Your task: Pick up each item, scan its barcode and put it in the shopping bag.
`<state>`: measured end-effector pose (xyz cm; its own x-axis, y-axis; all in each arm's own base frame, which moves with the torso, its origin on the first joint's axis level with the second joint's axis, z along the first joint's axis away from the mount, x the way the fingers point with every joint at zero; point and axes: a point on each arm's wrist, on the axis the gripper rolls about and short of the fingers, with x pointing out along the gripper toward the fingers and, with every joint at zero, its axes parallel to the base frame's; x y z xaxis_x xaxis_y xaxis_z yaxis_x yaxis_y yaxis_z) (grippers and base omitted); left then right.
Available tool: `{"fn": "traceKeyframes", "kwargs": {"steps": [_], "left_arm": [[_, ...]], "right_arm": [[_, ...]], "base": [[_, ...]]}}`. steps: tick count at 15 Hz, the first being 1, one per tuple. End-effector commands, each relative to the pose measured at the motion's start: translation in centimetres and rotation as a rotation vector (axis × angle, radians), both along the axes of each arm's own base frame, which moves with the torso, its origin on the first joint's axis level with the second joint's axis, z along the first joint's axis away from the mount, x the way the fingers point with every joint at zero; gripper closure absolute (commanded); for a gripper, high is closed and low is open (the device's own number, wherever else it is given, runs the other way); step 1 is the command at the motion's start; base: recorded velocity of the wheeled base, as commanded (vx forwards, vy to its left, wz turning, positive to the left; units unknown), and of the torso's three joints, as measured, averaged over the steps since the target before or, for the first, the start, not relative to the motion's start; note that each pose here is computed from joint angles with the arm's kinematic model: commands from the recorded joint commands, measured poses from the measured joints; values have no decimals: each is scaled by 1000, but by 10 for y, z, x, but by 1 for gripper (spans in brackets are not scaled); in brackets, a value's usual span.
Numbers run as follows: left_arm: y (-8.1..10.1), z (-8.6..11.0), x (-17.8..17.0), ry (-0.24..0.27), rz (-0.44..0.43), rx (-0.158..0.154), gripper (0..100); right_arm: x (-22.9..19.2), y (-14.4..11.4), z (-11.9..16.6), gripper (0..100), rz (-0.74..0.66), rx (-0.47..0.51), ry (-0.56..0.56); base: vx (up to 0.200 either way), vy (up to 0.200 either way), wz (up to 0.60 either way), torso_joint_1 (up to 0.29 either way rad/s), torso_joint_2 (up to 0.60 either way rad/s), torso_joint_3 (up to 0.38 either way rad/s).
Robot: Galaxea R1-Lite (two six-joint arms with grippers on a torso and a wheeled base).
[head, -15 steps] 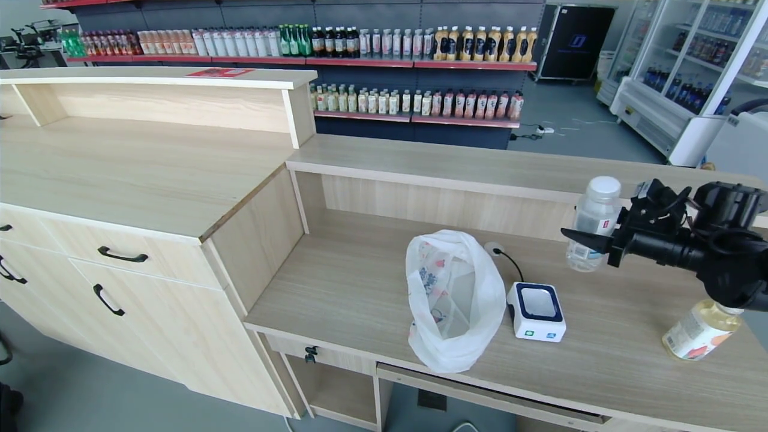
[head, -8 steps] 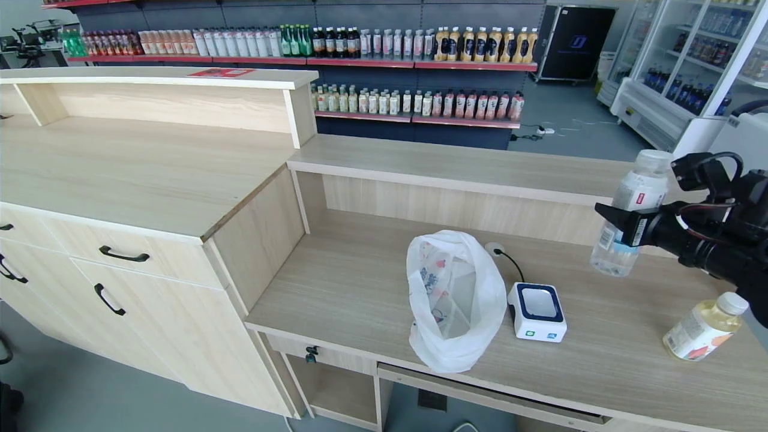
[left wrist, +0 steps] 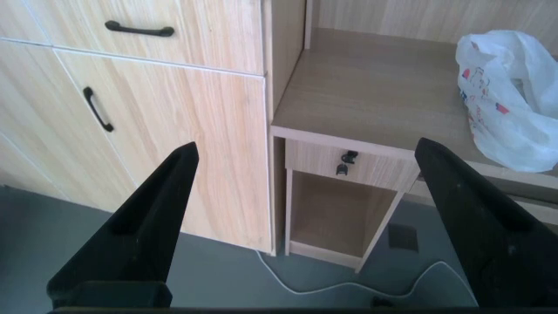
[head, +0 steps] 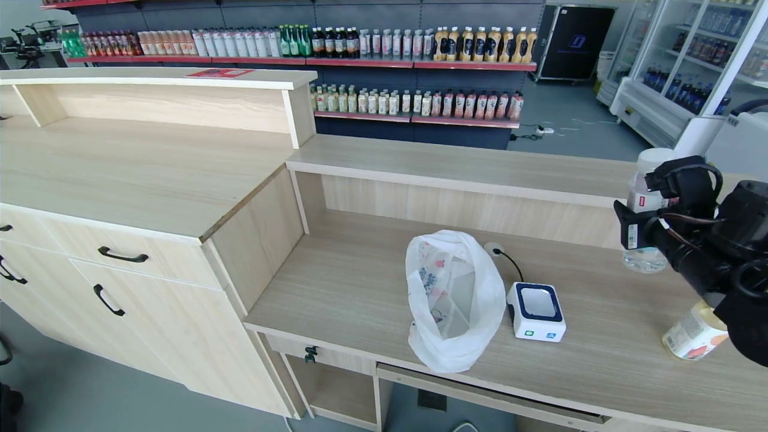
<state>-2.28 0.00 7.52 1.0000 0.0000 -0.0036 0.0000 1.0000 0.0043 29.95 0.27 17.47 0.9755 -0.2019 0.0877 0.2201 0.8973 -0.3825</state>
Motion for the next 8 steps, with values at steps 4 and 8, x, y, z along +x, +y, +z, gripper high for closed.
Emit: {"fn": "traceKeyframes", "kwargs": {"steps": [4, 8], "left_arm": [[0, 0, 0, -1, 0, 0, 0], [0, 0, 0, -1, 0, 0, 0]], "right_arm": [[18, 1, -25, 100, 124, -63, 8], [36, 3, -63, 100, 327, -27, 99]], "base": [[0, 0, 450, -2, 1, 3], [0, 0, 300, -1, -1, 4]]}}
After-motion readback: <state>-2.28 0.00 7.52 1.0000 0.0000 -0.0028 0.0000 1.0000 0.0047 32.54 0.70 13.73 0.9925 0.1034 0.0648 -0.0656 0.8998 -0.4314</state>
